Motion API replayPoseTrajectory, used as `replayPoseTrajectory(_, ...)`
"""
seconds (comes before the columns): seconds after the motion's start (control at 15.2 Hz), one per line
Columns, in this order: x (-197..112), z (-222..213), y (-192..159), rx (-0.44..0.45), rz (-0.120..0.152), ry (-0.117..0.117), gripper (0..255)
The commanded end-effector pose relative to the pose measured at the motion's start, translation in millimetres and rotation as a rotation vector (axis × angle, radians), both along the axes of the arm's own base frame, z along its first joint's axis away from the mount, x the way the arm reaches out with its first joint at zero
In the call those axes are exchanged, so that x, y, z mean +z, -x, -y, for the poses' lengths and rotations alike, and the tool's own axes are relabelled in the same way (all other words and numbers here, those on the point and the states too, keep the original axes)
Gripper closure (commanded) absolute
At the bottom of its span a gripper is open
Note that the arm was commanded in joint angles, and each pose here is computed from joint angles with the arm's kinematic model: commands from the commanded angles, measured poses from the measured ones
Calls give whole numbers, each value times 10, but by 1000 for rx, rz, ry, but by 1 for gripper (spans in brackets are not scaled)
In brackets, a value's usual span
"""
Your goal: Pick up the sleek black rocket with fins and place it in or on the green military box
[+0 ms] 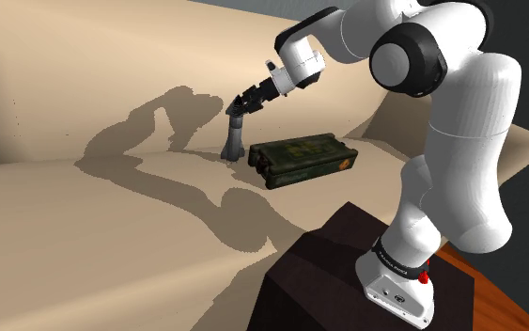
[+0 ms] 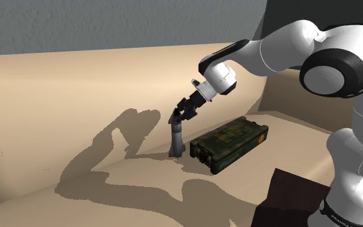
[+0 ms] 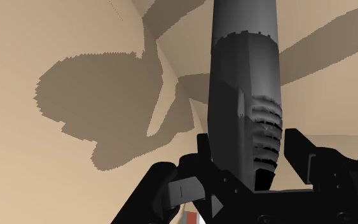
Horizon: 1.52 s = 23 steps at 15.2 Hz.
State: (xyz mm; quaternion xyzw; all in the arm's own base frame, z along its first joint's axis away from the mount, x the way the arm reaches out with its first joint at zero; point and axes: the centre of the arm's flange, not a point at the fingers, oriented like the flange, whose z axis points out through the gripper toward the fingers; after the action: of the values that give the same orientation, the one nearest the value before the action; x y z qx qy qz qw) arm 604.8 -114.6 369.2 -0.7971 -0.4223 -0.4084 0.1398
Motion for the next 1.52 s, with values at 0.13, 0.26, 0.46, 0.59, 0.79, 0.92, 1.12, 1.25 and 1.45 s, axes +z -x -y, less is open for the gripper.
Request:
replayPoseTrajectory(0.13,-1,0,1,0,0,0,255)
replayPoseTrajectory(0.26,-1,0,1,0,0,0,255)
replayPoseTrajectory(0.46,51,0,0,0,0,0,255)
replayPoseTrajectory(0.59,157,0,0,0,0,0,255)
replayPoseTrajectory(0.79,315,0,0,0,0,0,255)
replayPoseTrajectory(0.92,421,0,0,0,0,0,255)
replayPoseTrajectory(1.12,579,0,0,0,0,0,255)
replayPoseTrajectory(1.25,685,0,0,0,0,0,255)
replayPoseTrajectory(1.45,843,0,0,0,0,0,255)
